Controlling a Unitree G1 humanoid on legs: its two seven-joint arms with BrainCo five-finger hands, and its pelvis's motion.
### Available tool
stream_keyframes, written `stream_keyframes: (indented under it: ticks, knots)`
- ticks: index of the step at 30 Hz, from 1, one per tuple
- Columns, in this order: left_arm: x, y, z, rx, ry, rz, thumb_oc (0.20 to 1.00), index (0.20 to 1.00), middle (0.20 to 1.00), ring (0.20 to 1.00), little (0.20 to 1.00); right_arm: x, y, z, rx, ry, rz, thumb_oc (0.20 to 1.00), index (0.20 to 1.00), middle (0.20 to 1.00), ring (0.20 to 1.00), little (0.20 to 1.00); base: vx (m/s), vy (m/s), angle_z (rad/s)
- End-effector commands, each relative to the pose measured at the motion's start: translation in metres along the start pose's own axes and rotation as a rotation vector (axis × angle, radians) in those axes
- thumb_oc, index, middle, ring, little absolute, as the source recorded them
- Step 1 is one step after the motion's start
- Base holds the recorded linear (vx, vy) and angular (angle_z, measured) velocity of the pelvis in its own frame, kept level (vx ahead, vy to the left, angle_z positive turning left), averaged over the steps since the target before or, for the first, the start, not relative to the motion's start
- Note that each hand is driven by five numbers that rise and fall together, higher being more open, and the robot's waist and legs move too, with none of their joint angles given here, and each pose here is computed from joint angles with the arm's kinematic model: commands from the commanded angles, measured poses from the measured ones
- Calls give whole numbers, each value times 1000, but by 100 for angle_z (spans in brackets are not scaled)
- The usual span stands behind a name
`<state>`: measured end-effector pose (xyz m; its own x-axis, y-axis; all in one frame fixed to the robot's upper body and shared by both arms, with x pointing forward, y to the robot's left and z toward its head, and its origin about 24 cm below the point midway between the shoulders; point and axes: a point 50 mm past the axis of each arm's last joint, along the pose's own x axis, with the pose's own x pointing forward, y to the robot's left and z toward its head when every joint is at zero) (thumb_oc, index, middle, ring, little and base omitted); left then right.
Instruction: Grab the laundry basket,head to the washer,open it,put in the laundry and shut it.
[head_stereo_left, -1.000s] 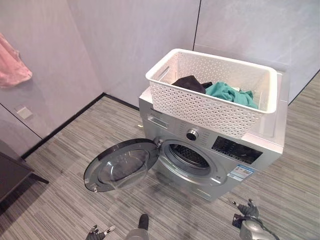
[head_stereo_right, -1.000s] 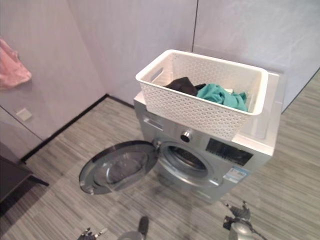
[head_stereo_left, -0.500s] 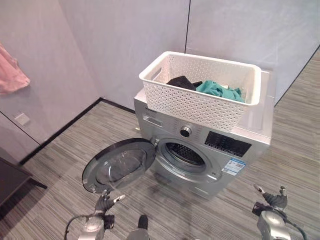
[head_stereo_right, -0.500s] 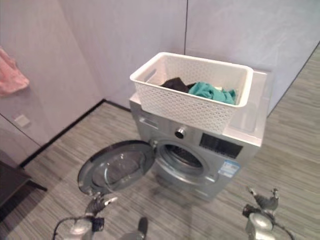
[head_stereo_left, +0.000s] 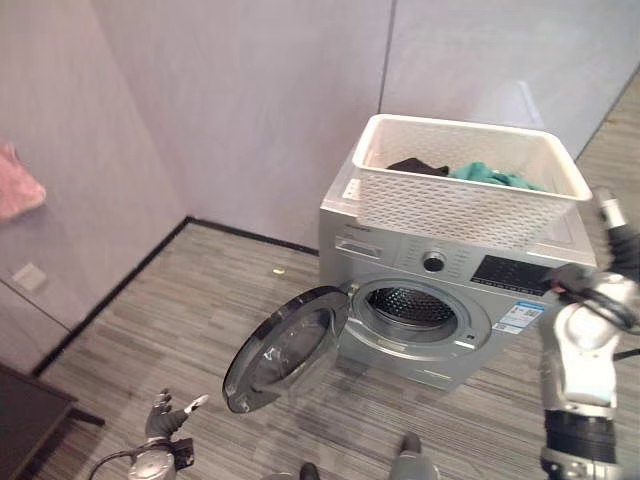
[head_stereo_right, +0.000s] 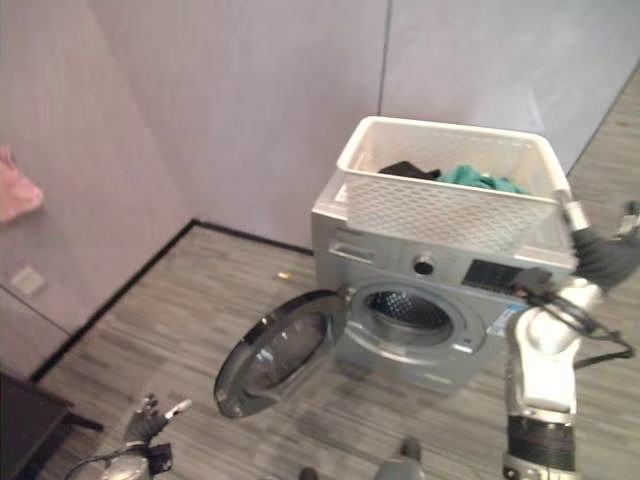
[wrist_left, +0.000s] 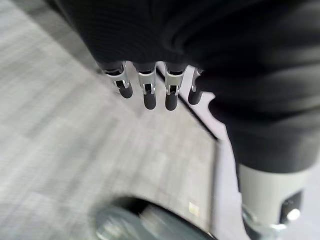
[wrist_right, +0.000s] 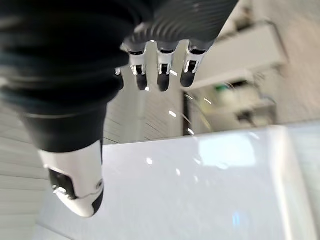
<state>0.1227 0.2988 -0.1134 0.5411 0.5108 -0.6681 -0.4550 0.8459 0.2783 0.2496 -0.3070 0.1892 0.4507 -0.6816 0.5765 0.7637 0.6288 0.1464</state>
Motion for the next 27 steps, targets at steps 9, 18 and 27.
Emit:
stream_keyframes:
  ticks: [9,18,27]
  knots:
    - [-4,-59,70,119,-289,-243,1000,1000,1000,1000,1000,17,-6,33,-16,-185,106,1000,1000,1000,1000,1000,281,-282,116]
    - [-4,-36,47,66,-210,-174,1000,1000,1000,1000,1000,13,10,13,-100,-99,61,1000,1000,1000,1000,1000,173,84,-80]
    - [-9,-49,58,-22,-250,-194,1000,1000,1000,1000,1000,-6,41,33,45,-162,158,1000,1000,1000,1000,1000,-93,-407,3]
